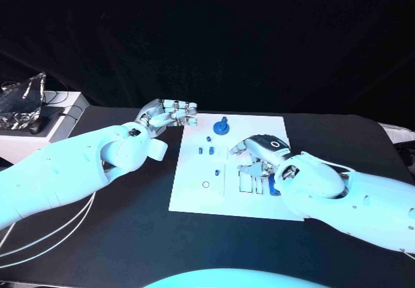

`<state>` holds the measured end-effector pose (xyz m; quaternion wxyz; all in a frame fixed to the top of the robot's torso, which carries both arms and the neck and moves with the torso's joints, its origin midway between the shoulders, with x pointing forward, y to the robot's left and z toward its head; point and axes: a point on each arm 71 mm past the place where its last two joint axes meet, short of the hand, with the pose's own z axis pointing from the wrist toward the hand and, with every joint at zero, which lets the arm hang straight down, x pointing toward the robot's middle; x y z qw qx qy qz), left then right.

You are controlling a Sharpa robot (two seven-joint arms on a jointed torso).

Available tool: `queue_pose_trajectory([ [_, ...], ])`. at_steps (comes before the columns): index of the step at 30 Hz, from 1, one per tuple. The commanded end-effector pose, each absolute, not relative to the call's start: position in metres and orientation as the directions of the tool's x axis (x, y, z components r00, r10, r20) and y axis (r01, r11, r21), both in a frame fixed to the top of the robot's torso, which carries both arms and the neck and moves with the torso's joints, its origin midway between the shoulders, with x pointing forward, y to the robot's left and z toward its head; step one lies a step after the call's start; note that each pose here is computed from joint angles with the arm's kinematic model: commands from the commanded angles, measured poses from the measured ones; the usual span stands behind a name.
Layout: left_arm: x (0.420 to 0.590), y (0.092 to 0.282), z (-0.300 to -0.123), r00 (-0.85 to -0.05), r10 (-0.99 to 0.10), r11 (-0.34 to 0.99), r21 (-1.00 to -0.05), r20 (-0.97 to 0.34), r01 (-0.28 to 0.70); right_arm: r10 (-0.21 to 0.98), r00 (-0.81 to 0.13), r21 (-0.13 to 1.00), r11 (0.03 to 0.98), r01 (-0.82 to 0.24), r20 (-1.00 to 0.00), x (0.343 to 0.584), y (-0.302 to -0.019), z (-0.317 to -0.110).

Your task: Assemble the parts on the task board

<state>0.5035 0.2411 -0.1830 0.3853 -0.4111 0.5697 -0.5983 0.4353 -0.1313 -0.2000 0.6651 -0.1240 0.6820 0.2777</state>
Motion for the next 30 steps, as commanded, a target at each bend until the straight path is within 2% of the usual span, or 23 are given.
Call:
queue_pose_trajectory([
  [1, 0.503, 0.24, -0.182, -0.372, -0.927, -0.056, -0.998, 0.053, -0.003, 0.261, -0.134, 0.292, 0.826, -0.482, -0.956, 0.443, -0.149, -0.19],
  [6, 0.504, 0.24, -0.182, -0.368, -0.928, -0.057, -0.998, 0.052, 0.002, 0.262, -0.167, 0.31, 0.847, -0.433, -0.95, 0.456, -0.178, -0.175],
  [12, 0.503, 0.24, -0.184, -0.362, -0.931, -0.059, -0.998, 0.053, 0.006, 0.212, -0.181, 0.271, 0.864, -0.425, -0.96, 0.464, -0.191, -0.172],
  [16, 0.502, 0.239, -0.186, -0.365, -0.93, -0.063, -0.998, 0.055, 0.008, 0.165, -0.191, 0.233, 0.876, -0.422, -0.968, 0.473, -0.193, -0.175],
  [30, 0.501, 0.24, -0.186, -0.363, -0.93, -0.063, -0.998, 0.055, 0.009, 0.111, -0.225, 0.2, 0.884, -0.423, -0.968, 0.485, -0.183, -0.186],
])
